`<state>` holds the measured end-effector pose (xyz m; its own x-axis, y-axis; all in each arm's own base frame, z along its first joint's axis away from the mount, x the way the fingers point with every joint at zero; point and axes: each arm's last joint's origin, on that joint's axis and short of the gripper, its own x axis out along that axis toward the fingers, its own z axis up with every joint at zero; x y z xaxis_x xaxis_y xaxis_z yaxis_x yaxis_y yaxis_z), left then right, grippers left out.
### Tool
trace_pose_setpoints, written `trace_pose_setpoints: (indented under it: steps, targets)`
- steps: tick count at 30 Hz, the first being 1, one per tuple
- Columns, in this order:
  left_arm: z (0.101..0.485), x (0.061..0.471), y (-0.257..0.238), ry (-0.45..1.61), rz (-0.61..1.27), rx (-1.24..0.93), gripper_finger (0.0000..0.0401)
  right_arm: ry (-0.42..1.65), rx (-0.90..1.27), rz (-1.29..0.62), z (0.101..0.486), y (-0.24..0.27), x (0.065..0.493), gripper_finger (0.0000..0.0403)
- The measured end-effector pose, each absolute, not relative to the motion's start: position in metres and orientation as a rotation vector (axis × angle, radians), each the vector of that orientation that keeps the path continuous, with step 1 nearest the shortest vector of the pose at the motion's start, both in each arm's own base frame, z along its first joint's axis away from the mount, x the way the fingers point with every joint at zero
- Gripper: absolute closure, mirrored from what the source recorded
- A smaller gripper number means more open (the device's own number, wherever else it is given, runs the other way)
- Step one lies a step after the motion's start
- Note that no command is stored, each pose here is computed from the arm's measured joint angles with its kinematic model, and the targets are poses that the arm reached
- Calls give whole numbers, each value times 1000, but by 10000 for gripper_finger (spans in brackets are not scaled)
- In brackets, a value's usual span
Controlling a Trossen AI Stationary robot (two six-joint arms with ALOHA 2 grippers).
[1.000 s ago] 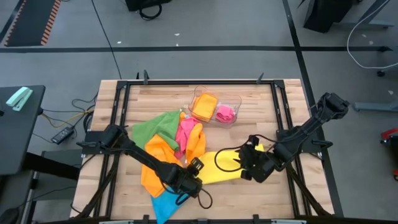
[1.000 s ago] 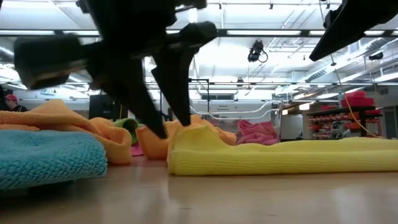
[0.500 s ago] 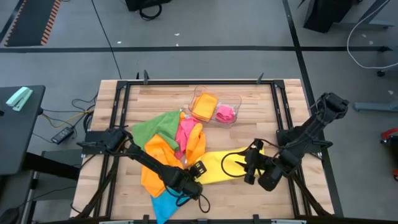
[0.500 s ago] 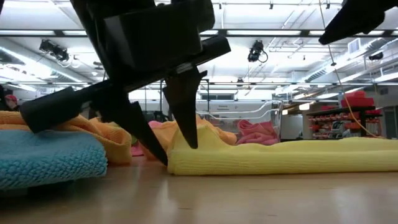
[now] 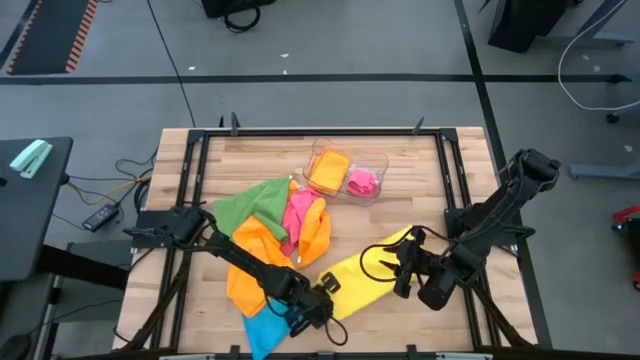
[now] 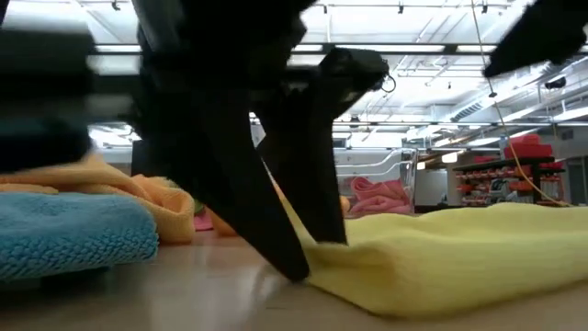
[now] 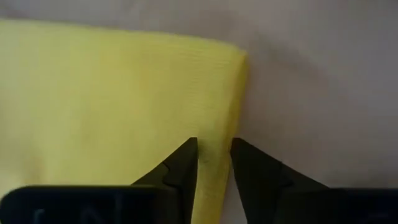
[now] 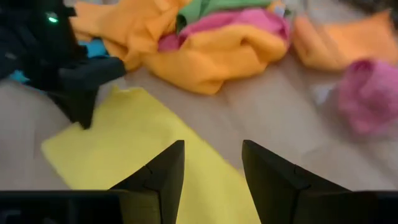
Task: Fold microfiber towels
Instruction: Fold the yellow microfiber cloth
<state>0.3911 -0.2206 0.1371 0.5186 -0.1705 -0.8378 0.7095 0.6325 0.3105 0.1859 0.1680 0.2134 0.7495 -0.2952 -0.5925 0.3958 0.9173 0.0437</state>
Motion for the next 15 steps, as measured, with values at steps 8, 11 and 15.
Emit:
trace_pose_setpoints:
  steps: [8,11,15]
  targets:
    - [149,393,-225,788,-596,685,312,793,409,-307,164,160,172,233]
    - [158,397,-222,744,-572,675,316,861,418,-331,148,155,164,233]
    - [157,403,-212,759,-501,676,317,924,385,-380,129,145,159,233]
